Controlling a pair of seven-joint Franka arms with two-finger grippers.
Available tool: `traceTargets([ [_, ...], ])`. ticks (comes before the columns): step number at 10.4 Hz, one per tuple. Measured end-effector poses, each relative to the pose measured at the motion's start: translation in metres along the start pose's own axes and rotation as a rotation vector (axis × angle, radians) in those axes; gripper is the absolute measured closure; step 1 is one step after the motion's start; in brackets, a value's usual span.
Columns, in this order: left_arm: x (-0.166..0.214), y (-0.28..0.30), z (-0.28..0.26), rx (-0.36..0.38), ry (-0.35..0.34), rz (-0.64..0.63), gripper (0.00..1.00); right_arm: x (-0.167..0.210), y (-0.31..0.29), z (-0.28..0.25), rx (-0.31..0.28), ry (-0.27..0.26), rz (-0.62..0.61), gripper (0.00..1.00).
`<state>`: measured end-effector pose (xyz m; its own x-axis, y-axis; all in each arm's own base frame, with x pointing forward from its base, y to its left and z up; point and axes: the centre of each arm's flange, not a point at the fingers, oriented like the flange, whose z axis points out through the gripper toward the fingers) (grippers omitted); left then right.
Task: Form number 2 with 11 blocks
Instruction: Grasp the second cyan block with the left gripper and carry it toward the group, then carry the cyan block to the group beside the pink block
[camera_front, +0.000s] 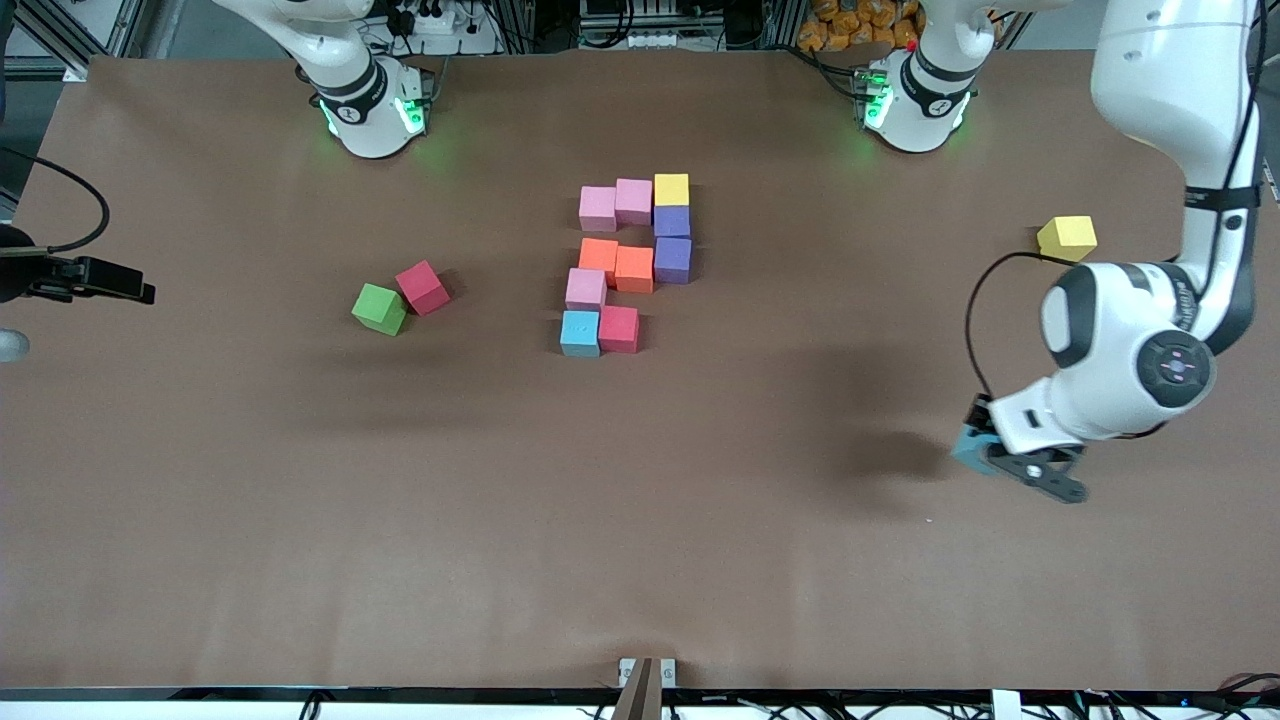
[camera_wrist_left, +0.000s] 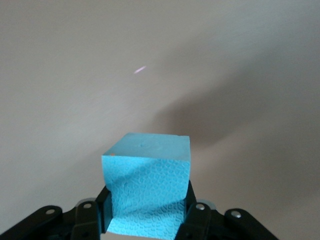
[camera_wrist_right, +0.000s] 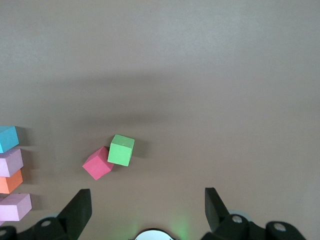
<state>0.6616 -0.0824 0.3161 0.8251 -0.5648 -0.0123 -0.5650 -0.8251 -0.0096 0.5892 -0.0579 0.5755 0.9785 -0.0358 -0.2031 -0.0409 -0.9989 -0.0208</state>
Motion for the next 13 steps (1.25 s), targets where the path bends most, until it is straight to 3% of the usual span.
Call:
traceTargets([
  [5, 0.062, 0.162, -0.013, 0.029, 0.014, 0.306, 0.44, 0.0, 0.0, 0.001, 0.001, -0.002, 0.0, 0.0],
  [8, 0.072, 0.227, -0.01, 0.06, -0.001, 0.463, 0.44, 0.0, 0.0, 0.001, 0.001, -0.005, 0.0, 0.0],
  [13, 0.069, 0.292, 0.002, 0.021, -0.019, 0.601, 0.44, 0.0, 0.005, 0.002, 0.003, -0.009, 0.005, 0.0],
])
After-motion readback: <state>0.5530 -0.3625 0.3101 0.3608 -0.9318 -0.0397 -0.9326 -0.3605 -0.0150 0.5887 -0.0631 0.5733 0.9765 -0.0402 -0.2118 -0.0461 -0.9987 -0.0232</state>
